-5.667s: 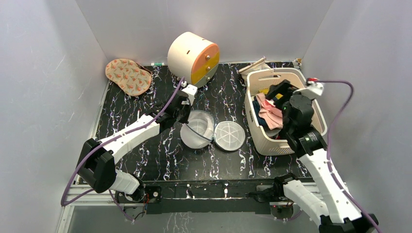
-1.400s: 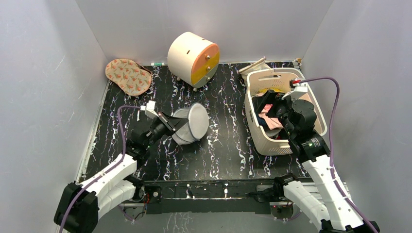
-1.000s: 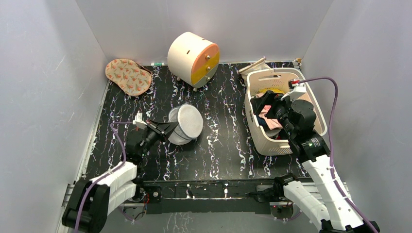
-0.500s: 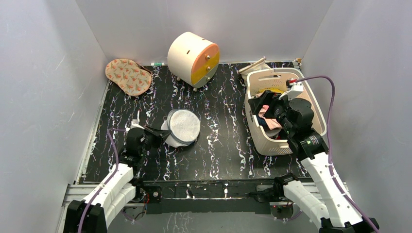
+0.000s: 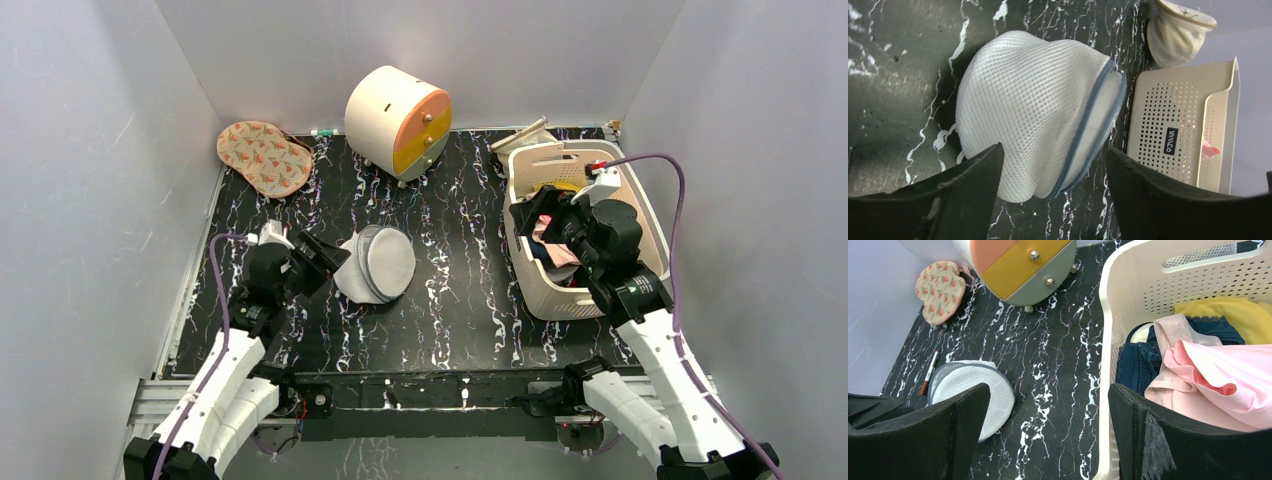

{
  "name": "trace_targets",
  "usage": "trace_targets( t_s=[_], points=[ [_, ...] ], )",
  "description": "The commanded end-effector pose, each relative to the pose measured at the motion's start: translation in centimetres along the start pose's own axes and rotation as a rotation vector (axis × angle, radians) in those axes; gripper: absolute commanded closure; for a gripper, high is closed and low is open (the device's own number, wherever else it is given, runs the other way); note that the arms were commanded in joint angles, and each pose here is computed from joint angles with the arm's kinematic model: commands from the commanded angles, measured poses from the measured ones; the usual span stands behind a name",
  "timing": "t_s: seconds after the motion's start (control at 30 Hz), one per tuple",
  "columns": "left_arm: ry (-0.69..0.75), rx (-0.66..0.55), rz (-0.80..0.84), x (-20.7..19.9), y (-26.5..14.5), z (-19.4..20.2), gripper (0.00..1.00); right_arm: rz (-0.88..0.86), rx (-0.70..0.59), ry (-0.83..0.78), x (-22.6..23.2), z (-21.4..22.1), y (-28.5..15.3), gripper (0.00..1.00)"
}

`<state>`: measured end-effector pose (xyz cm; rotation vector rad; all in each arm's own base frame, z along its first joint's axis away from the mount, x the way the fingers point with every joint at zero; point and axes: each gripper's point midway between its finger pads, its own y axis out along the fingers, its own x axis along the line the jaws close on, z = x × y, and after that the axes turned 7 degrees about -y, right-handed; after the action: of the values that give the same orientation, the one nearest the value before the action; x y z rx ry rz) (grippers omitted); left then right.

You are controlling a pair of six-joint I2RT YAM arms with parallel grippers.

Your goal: Unzip the laundry bag and remove the bra

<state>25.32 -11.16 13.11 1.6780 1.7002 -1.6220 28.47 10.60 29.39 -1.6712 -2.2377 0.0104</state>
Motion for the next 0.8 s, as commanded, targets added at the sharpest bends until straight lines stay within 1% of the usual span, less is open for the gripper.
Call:
trace_targets(
  t_s=[0.0,0.03,0.07,0.13,0.27,0.4,0.43,0.5,0.53,0.57,0.6,0.67,0.7,0.77],
  points=[
    [0.28,0.042,0.137,-4.6,-1.1,-1.0,0.17,-0.005,-0.086,-0.022,0.4,-2.9,-0.2,0.12],
    [0.335,0.071,0.159,-5.6,-1.1,-0.9,0.09,-0.006,-0.086,-0.022,0.4,-2.9,-0.1,0.12],
    [0.383,0.084,0.167,-6.6,-1.1,-1.3,0.06,-0.004,-0.083,-0.023,0.3,-2.7,0.0,0.12],
    [0.461,0.128,0.141,-6.8,-0.7,-1.3,0.02,-0.007,-0.079,-0.02,0.3,-2.5,0.2,0.12],
    [0.63,0.211,0.086,-6.8,0.8,-0.3,0.02,-0.025,-0.068,-0.009,0.6,-2.1,0.4,0.12],
    [0.838,0.278,-0.068,-5.5,2.5,1.5,0.02,-0.025,-0.072,-0.007,0.7,-2.3,0.3,0.12],
    [0.857,0.294,-0.105,-5.0,3.0,1.8,0.02,-0.02,-0.077,-0.007,0.6,-2.4,0.2,0.12],
    [0.864,0.311,-0.132,-4.3,3.7,2.0,0.02,-0.022,-0.083,-0.007,0.7,-2.6,0.1,0.12],
    [0.864,0.318,-0.14,-4.0,3.9,2.1,0.03,-0.023,-0.083,-0.005,0.7,-2.6,0.1,0.12],
    [0.859,0.324,-0.151,-3.6,4.2,2.3,0.07,-0.024,-0.082,-0.005,0.7,-2.6,0.0,0.12],
    [0.848,0.324,-0.165,-3.3,4.5,2.4,0.13,-0.024,-0.08,-0.005,0.7,-2.6,0.0,0.12],
    [0.805,0.31,-0.196,-2.3,4.8,2.4,0.32,-0.024,-0.074,-0.006,0.7,-2.5,-0.2,0.12],
    [0.765,0.308,-0.194,-2.0,5.0,2.5,0.43,-0.023,-0.07,-0.006,0.7,-2.4,-0.2,0.12],
    [0.644,0.312,-0.147,-1.7,5.2,2.8,0.56,-0.019,-0.068,-0.005,0.7,-2.5,-0.5,0.12]
  ],
)
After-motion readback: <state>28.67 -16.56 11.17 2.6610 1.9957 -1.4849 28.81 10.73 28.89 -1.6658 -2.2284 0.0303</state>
